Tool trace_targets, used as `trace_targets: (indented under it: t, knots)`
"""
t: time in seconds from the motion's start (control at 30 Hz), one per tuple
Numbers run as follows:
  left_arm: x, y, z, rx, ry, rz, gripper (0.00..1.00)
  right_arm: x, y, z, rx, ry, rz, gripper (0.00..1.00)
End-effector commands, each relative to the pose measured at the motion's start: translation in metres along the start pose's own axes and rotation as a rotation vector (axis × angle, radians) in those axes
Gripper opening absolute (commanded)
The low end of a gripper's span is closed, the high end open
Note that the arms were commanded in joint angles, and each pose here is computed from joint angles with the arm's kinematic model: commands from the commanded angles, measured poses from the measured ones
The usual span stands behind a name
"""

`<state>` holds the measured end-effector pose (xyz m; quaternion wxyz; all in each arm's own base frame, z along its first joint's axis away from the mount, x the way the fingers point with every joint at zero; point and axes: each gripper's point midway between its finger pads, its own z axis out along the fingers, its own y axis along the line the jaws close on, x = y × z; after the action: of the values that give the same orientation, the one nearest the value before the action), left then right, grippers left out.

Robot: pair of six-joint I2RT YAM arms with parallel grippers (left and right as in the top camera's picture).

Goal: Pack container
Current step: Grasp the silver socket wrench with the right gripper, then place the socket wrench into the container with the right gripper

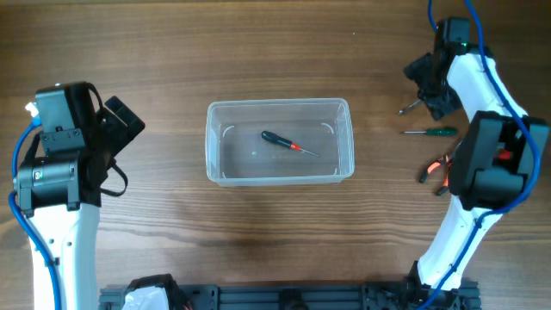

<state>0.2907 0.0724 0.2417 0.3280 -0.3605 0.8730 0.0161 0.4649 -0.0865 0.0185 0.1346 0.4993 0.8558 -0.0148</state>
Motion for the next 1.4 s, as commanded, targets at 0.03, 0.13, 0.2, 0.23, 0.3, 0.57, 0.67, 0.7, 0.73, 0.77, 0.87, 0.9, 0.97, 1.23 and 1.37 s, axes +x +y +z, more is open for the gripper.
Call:
trace_targets:
  t: [0.03,0.13,0.2,0.23,0.3,0.57,0.67,0.7,0.73,0.77,0.87,0.9,0.97,1.23,1.37]
  knots:
    - [0.001,-0.001,0.001,0.01,0.011,-0.018,1.0,0.013,-0.011,0.033,0.062,0.037,-0.022,1.0]
    - [0.001,-0.001,0.001,0.01,0.011,-0.018,1.0,0.016,-0.01,0.037,0.057,0.052,-0.022,0.99]
    - [0.001,-0.001,0.001,0.01,0.011,-0.018,1.0,0.02,-0.008,0.039,0.046,0.071,-0.025,0.95]
    - [0.001,-0.001,0.001,0.01,0.011,-0.018,1.0,0.021,-0.007,0.039,0.042,0.076,-0.025,0.9]
    - [0.001,-0.001,0.001,0.01,0.011,-0.018,1.0,0.022,-0.005,0.039,0.029,0.084,-0.024,0.72]
    - [0.001,-0.001,0.001,0.01,0.011,-0.018,1.0,0.028,0.0,0.039,-0.001,0.121,-0.022,0.33]
    - [0.001,-0.001,0.001,0.01,0.011,-0.018,1.0,0.03,0.001,0.039,-0.008,0.129,-0.022,0.24]
    - [0.001,-0.001,0.001,0.01,0.011,-0.018,1.0,0.03,0.001,0.039,-0.008,0.129,-0.022,0.23]
    - [0.001,-0.001,0.001,0.01,0.011,-0.018,1.0,0.03,0.001,0.039,-0.007,0.129,-0.022,0.2]
    - [0.001,-0.001,0.001,0.01,0.011,-0.018,1.0,0.03,0.001,0.039,-0.007,0.129,-0.022,0.17]
    - [0.001,-0.001,0.001,0.009,0.01,-0.018,1.0,0.03,0.002,0.039,-0.009,0.131,-0.022,0.09]
    - [0.001,-0.001,0.001,0.01,0.011,-0.018,1.0,0.03,0.002,0.039,-0.01,0.131,-0.022,0.07]
    - [0.001,-0.001,0.001,0.01,0.011,-0.018,1.0,0.03,0.002,0.039,-0.011,0.131,-0.037,0.04]
    - [0.001,-0.001,0.001,0.01,0.011,-0.018,1.0,0.022,0.015,-0.001,-0.081,0.083,-0.349,0.04]
    - [0.001,-0.001,0.001,0.01,0.011,-0.017,1.0,0.024,0.052,-0.083,-0.22,-0.074,-0.719,0.04]
